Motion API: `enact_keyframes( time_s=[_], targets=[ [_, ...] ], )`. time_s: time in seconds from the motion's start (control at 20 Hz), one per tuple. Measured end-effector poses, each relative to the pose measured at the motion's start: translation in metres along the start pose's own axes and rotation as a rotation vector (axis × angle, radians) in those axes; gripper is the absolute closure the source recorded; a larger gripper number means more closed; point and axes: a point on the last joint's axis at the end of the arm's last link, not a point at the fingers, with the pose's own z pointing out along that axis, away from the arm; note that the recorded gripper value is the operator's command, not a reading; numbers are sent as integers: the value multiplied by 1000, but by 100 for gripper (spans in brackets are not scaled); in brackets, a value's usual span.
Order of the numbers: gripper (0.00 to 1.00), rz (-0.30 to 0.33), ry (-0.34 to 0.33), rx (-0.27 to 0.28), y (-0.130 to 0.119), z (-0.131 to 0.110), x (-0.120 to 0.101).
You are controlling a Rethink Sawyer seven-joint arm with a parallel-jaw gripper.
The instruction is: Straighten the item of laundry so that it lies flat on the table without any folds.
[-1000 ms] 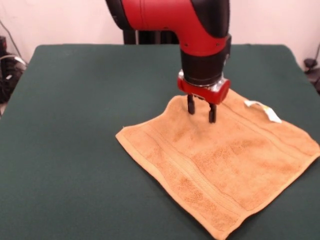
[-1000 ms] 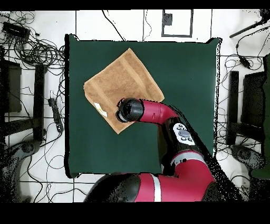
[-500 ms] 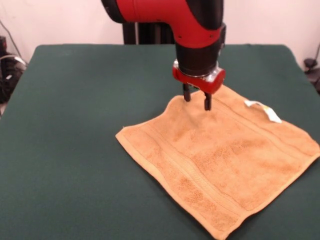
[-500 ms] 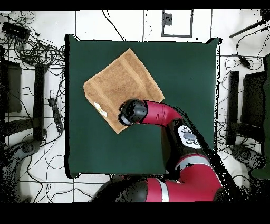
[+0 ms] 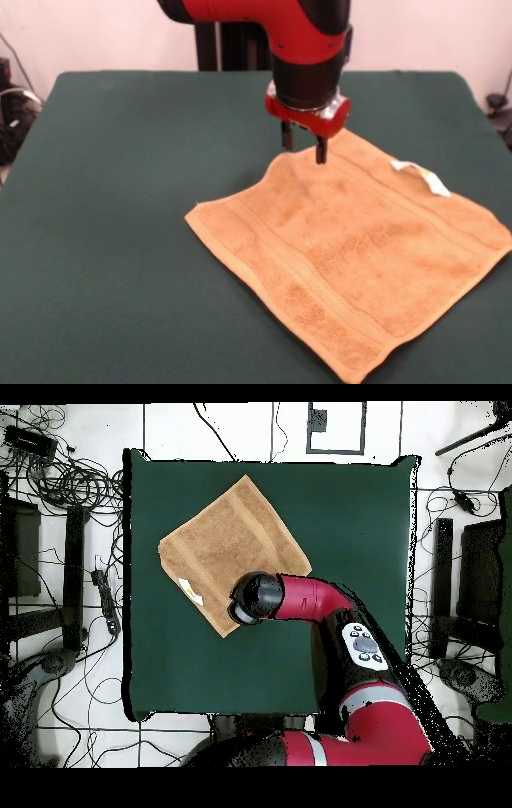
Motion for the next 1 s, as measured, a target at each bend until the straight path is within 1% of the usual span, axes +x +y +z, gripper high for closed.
enact_keyframes(
  time_s=[0.2,0.4,0.5,0.6,0.8,1.0],
  targets=[
    [0,-18,-10,10,-10,2,-5],
    [0,-44,-36,16,-30,6,-24],
    [0,-46,-40,14,-35,10,-30],
    [0,-50,-46,15,-46,16,-43],
    [0,-63,-51,12,-58,25,-57],
    [0,-83,-32,6,-58,24,-61]
  ],
)
